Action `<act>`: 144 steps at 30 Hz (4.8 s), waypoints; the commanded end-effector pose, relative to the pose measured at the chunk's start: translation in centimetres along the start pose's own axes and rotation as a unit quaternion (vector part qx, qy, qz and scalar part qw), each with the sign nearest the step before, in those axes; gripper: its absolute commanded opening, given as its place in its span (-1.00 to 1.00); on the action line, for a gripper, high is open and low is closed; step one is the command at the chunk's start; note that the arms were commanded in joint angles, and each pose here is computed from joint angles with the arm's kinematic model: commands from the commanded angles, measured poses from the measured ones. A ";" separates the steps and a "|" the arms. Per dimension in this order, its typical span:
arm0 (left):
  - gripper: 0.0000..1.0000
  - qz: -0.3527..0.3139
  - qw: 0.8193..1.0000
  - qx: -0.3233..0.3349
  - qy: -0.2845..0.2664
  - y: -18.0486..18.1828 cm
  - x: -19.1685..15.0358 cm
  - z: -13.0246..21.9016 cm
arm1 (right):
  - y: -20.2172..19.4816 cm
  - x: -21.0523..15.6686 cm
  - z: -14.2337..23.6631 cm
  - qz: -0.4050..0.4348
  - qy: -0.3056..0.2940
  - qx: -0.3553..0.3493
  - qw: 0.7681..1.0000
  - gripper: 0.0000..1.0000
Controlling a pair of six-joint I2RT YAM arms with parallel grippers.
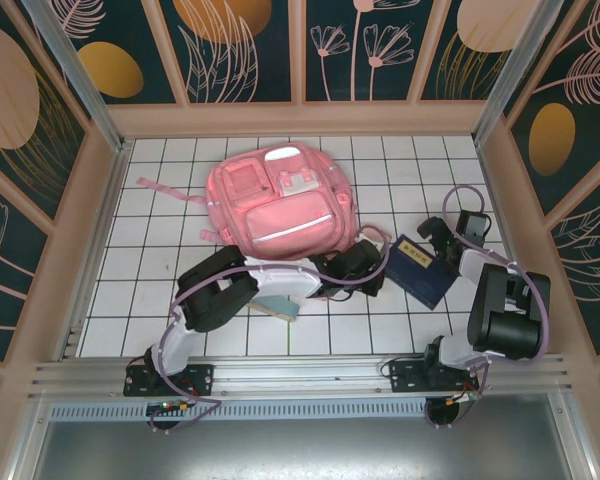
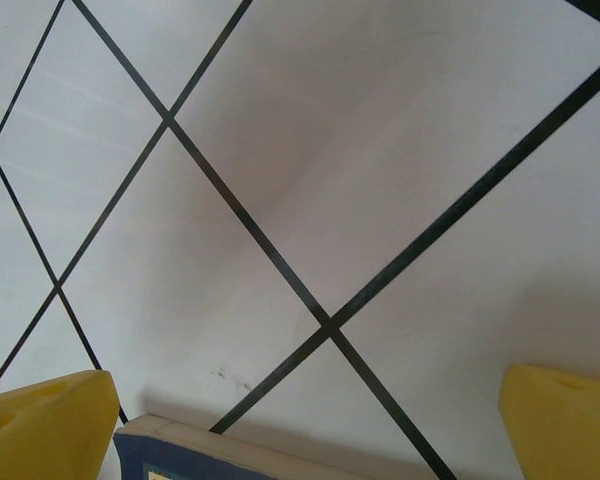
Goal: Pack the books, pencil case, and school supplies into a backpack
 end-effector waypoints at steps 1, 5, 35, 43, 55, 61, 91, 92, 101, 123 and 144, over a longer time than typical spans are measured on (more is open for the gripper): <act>-1.00 0.011 0.999 0.041 0.024 1.6 -0.8 -1.8 | -0.8 -2.5 0.4 -0.022 0.033 0.006 0.999 0.98; -1.00 0.011 0.997 0.072 0.023 2.1 -0.2 -3.6 | -0.4 -3.5 1.0 -0.028 0.039 0.026 0.999 0.97; -0.76 0.003 0.990 0.130 -0.048 4.9 6.3 0.1 | 2.0 -11.3 5.5 -0.008 0.063 0.095 0.994 0.87; -0.24 0.036 0.996 0.068 -0.039 3.7 4.5 3.4 | 1.5 -12.1 4.7 0.002 0.072 0.096 0.993 0.31; 0.05 0.066 0.994 0.091 -0.012 5.5 3.6 1.0 | 0.7 -13.1 4.2 0.008 0.100 0.074 0.992 -0.69; 0.07 0.072 0.992 0.106 -0.008 6.7 3.5 0.5 | 0.7 -13.0 4.0 0.015 0.105 0.071 0.992 -0.94; 0.17 0.059 0.991 0.116 0.035 7.9 1.4 -1.6 | 1.4 -13.2 3.8 0.025 0.113 0.081 0.990 -0.97; 0.17 0.059 0.993 0.098 0.041 7.3 1.3 -1.6 | 1.4 -13.3 3.8 0.025 0.115 0.082 0.990 -0.97; 0.11 0.079 0.989 -0.100 0.071 0.6 1.1 0.5 | 1.8 -13.9 3.4 0.024 0.127 0.092 0.987 -1.00; 0.09 0.101 0.958 -0.269 0.010 -4.4 4.8 5.7 | 1.9 -13.9 3.5 0.025 0.127 0.094 0.987 -1.00; 0.02 0.117 0.985 -0.125 0.016 0.8 4.0 1.0 | 2.0 -13.9 3.6 0.025 0.126 0.096 0.987 -1.00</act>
Point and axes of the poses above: each hand's point on the last joint's axis, 136 mm out from that joint toward the fingers, its own z axis back along the fingers, its own y axis along the line the jaws close on, x = y × z, the point moved 1 cm from there along z, back along the fingers, and after that the axes turned 6 degrees about z, right-handed, at the moved point
